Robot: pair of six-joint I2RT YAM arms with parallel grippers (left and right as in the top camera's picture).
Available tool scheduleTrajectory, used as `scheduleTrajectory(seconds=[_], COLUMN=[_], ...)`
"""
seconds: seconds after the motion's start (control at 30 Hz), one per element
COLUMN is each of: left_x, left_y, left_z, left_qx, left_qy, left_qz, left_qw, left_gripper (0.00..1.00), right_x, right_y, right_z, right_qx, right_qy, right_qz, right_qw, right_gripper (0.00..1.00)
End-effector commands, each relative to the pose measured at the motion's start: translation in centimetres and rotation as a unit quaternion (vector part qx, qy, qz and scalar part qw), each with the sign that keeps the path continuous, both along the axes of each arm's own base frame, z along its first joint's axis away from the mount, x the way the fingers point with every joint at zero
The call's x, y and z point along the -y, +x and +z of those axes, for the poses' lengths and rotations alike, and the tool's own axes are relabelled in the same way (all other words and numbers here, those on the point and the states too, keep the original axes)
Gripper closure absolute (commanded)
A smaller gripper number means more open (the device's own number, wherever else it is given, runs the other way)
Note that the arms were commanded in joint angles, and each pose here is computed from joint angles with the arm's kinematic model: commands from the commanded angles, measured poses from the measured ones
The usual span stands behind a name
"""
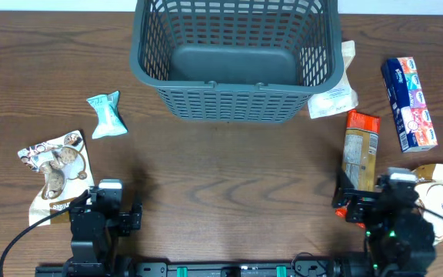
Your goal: Pack container
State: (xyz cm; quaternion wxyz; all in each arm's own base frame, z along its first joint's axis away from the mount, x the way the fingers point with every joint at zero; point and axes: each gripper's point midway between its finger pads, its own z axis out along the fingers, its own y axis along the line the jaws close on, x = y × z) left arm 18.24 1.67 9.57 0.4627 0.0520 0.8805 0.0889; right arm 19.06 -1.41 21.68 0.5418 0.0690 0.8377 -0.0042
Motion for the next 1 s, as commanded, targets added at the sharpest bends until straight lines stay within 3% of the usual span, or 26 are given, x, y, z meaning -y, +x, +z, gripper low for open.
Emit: scheduleTrajectory(seconds=[0.0, 0.23, 0.5, 0.63, 0.97], left_x=[-0.1, -0.1, -0.1, 0.1, 0.1], left_y=[0.1, 0.1, 0.1, 0.0, 0.0], left_z=[0.5, 0.5, 0.5, 0.3, 0.4], left_qx=[0.008, 0.007, 0.007, 0.005, 0.005], left_qy=[0.008, 0.008, 0.008, 0.005, 0.003], left_qz=[-0.003, -0.003, -0.003, -0.007, -0.007], left_qw=[1.000, 1.000, 1.000, 1.000, 1.000], left_gripper=[0.01, 0.01, 0.01, 0.01, 0.01], right_x=[0.1, 0.3, 0.1, 3.3, 6.0], right_y=[0.0, -0.3, 2.9, 5.0, 10.2], right_z=[1.3, 2.2, -0.2, -1.2, -4.5], right_qx=[-0.033, -0.174, -0.296, -0.311, -0.323], right_qy=[0.035, 0.028, -0.009, -0.049, -0.031], right_qz=[-0.021, -0.026, 0.010, -0.071, -0.111], right_qw=[0.999, 0.984, 0.955, 0.946, 0.939], right_gripper=[0.01, 0.01, 0.01, 0.01, 0.01])
